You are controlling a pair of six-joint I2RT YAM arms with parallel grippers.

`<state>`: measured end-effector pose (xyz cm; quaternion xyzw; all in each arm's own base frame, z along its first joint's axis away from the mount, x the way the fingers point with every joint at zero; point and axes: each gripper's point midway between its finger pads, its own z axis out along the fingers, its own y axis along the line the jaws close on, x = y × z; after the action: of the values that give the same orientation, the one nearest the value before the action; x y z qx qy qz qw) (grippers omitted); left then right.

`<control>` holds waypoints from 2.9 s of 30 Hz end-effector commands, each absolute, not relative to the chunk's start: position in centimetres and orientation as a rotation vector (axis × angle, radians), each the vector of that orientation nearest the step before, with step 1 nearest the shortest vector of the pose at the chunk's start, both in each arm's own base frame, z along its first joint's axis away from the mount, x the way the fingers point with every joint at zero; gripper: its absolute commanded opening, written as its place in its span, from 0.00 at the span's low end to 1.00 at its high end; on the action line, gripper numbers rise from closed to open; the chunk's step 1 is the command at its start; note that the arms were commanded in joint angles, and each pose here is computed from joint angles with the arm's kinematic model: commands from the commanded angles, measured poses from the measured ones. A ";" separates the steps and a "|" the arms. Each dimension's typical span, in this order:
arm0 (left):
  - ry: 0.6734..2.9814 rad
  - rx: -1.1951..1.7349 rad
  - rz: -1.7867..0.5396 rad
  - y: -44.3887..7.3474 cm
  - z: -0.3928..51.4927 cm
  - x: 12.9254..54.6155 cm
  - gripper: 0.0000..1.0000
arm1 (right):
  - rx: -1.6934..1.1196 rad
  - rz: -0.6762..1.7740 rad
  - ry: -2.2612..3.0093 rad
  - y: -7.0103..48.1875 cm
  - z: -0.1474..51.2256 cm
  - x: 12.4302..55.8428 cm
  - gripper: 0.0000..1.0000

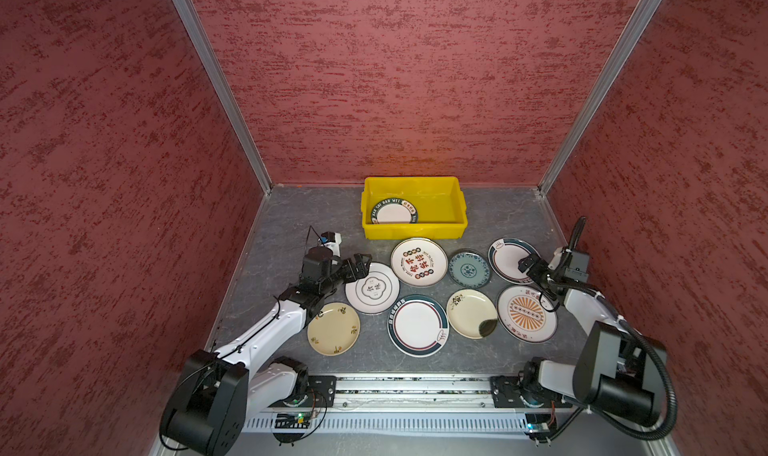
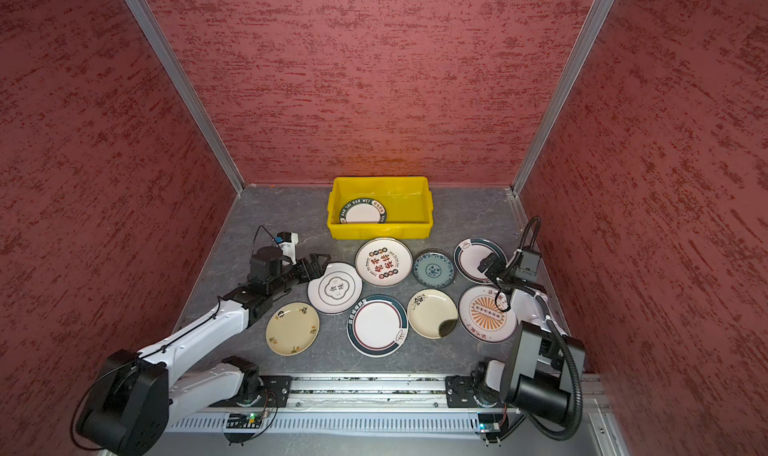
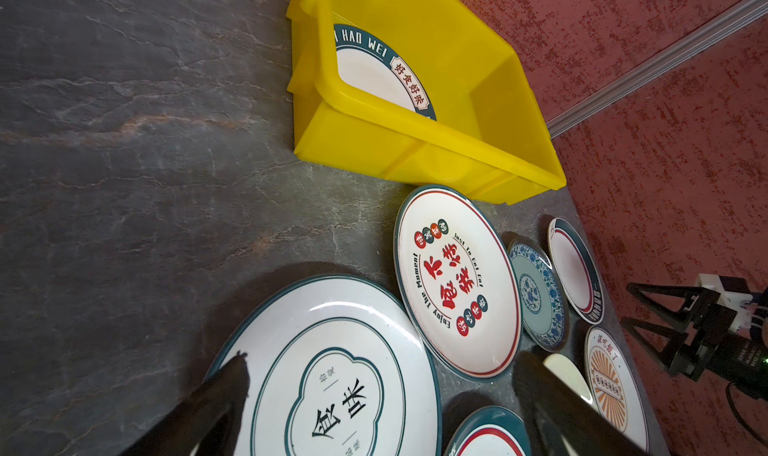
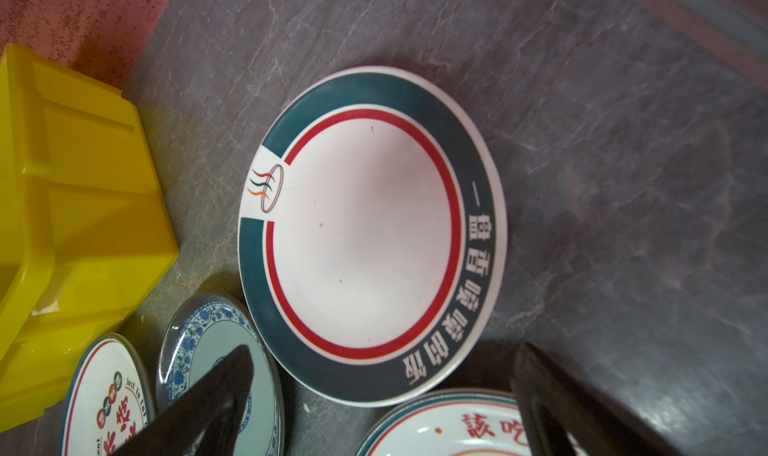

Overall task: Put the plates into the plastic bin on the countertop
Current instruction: 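Lower the right gripper and pinch the green-and-red striped plate's rim, then lift the striped plate upright with the right gripper toward the yellow bin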

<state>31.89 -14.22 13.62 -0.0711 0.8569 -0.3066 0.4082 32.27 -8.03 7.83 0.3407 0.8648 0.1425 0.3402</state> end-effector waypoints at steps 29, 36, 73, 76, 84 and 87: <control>2.123 -0.249 -0.851 -12.7 14.2 32.3 0.99 | 1.014 0.680 2.214 -8.0 2.3 35.9 0.78; 2.115 -0.263 -0.835 -12.1 14.2 32.4 0.99 | 1.022 0.725 2.194 -7.7 1.7 36.2 0.45; 2.108 -0.259 -0.843 -12.1 14.5 32.2 0.99 | 0.975 0.734 1.962 -8.3 10.8 36.9 0.00; 2.103 -0.257 -0.845 -12.1 14.6 32.2 0.99 | 0.985 0.758 1.941 -8.1 11.9 36.9 0.00; 2.100 -0.257 -0.865 -12.3 14.7 32.2 0.99 | 0.941 0.758 1.882 -7.8 15.5 36.2 0.00; 2.098 -0.247 -0.867 -12.5 14.7 32.1 0.99 | 0.911 0.789 1.858 -7.1 17.2 35.9 0.00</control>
<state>32.19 -12.35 14.19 -0.1046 0.8424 -0.3362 0.4079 35.53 -7.85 14.07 0.3901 0.7640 0.2926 0.4225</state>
